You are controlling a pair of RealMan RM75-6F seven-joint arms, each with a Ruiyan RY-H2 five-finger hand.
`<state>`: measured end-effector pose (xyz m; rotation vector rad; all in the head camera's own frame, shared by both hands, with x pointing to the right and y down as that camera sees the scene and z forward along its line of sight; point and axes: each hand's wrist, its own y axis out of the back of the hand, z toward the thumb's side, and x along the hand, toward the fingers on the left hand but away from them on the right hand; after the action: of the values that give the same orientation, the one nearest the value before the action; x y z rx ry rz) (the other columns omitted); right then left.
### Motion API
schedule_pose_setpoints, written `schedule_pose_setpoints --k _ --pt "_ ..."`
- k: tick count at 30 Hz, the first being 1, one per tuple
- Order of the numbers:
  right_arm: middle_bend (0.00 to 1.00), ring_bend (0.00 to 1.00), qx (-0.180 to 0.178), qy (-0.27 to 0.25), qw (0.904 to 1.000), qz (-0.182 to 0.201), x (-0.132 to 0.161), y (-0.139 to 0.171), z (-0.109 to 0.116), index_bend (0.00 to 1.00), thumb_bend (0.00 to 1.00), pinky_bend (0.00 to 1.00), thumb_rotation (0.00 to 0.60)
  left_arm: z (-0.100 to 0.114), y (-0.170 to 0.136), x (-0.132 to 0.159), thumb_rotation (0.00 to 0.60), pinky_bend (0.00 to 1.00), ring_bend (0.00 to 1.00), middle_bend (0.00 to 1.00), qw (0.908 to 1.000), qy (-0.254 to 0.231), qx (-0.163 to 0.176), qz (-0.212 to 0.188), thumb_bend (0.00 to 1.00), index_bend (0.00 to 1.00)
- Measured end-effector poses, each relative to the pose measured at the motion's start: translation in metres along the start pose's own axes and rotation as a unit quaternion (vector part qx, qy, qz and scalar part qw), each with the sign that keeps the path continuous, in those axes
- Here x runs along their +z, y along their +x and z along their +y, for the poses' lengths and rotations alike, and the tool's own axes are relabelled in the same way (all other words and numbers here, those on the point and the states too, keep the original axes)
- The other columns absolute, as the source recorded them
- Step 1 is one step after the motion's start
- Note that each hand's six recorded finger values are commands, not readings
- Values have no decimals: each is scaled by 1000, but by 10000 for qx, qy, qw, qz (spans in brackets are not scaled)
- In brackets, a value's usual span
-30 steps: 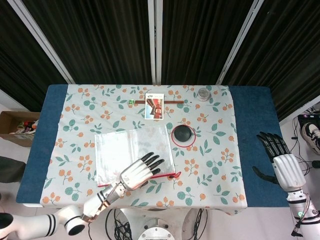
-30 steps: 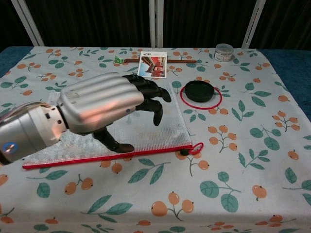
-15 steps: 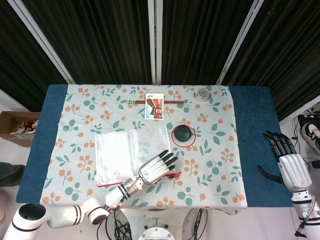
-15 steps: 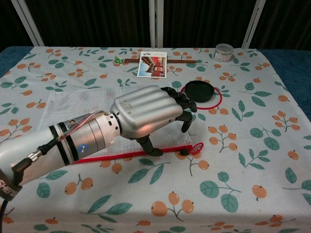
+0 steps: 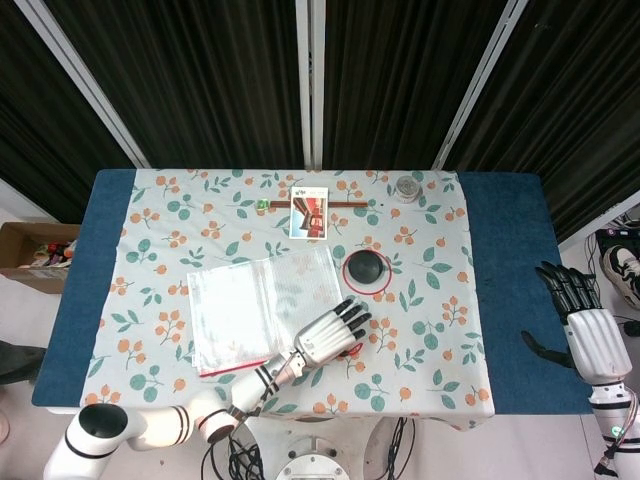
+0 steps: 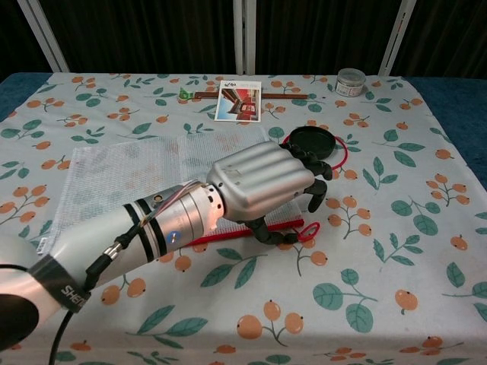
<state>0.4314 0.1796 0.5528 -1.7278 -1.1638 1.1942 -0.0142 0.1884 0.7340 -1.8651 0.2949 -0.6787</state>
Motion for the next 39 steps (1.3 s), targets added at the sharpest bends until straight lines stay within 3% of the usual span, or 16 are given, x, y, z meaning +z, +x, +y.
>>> schedule_pose_setpoints --k 9,19,29,39 --pt "53 0 -26 -13 10000 -55 -4 1 2 27 160 0 600 5 19 12 600 171 130 161 9998 -149 30 -85 101 427" --pt "53 0 -2 -75 9999 -81 -8 0 0 27 160 0 600 2 19 -1 600 174 130 161 9998 4 -90 152 103 427" --pt "53 0 -35 -82 9999 -108 -11 1 2 27 160 0 600 -3 22 7 600 174 129 161 9994 -180 -260 106 225 452" --pt "53 0 -29 -98 9999 -138 -12 1 1 27 160 0 600 -8 22 8 600 175 130 161 9992 -241 -293 122 226 511"
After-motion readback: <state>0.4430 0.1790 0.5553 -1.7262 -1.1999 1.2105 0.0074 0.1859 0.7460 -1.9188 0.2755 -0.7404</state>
